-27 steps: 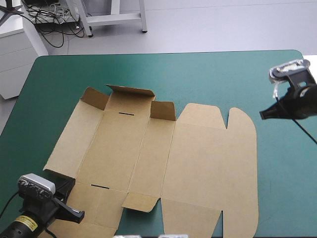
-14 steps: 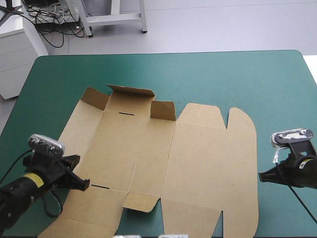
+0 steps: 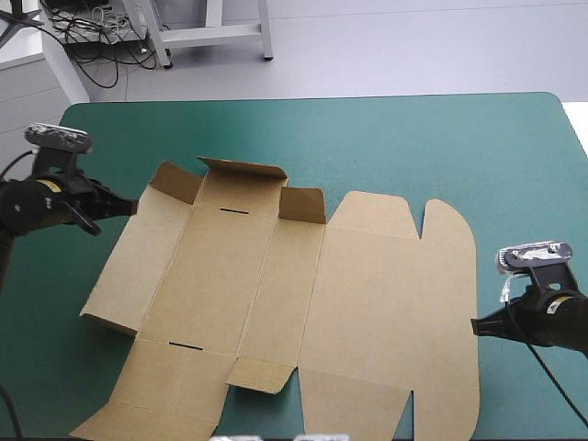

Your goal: Fold the box

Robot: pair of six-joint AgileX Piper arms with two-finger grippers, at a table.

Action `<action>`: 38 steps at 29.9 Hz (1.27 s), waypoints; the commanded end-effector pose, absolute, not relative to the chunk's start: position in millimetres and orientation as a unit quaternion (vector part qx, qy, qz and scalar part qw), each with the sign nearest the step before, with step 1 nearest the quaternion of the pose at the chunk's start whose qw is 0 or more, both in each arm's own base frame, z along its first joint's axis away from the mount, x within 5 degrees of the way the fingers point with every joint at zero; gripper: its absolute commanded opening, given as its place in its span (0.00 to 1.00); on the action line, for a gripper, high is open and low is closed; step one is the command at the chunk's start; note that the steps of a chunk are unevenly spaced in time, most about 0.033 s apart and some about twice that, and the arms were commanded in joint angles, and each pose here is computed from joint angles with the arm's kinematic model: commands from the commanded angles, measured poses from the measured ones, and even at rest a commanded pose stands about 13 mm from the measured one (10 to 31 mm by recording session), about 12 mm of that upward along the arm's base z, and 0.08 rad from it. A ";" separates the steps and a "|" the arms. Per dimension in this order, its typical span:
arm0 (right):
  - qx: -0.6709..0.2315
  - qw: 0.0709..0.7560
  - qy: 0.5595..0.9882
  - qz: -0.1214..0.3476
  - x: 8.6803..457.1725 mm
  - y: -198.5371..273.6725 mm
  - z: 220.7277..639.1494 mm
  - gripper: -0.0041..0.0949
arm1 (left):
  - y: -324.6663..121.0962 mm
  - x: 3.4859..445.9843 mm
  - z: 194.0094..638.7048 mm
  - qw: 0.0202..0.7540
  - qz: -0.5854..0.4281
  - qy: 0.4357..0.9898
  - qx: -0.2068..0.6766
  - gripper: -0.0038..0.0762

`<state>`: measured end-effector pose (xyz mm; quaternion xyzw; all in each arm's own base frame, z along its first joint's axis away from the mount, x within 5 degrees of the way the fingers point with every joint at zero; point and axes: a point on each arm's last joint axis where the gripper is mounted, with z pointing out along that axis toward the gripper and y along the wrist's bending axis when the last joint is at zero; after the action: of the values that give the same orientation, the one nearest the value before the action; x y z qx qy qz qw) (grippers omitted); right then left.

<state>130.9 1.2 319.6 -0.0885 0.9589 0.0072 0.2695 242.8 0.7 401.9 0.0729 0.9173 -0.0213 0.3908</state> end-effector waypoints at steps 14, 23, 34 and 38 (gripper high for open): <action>-0.094 0.325 0.941 0.002 136.2 0.8 331.8 0.02 | 132.2 232.4 396.3 0.331 -0.108 0.934 -0.086 0.04; -0.092 0.325 0.941 0.009 136.1 1.9 331.8 0.02 | 134.0 231.1 394.5 0.324 -0.093 0.939 -0.074 0.06; -0.106 0.322 0.941 0.004 135.7 2.0 331.5 0.02 | 125.3 238.8 366.4 0.291 -0.090 0.951 -0.051 0.93; -0.106 0.322 0.941 0.004 135.7 2.0 331.5 0.02 | 118.5 244.5 357.0 0.292 -0.120 0.946 -0.072 0.94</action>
<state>134.2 2.6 321.8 -0.1063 0.9507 0.0092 0.2912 241.4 128.1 346.3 -0.0630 0.9591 -0.1018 0.2564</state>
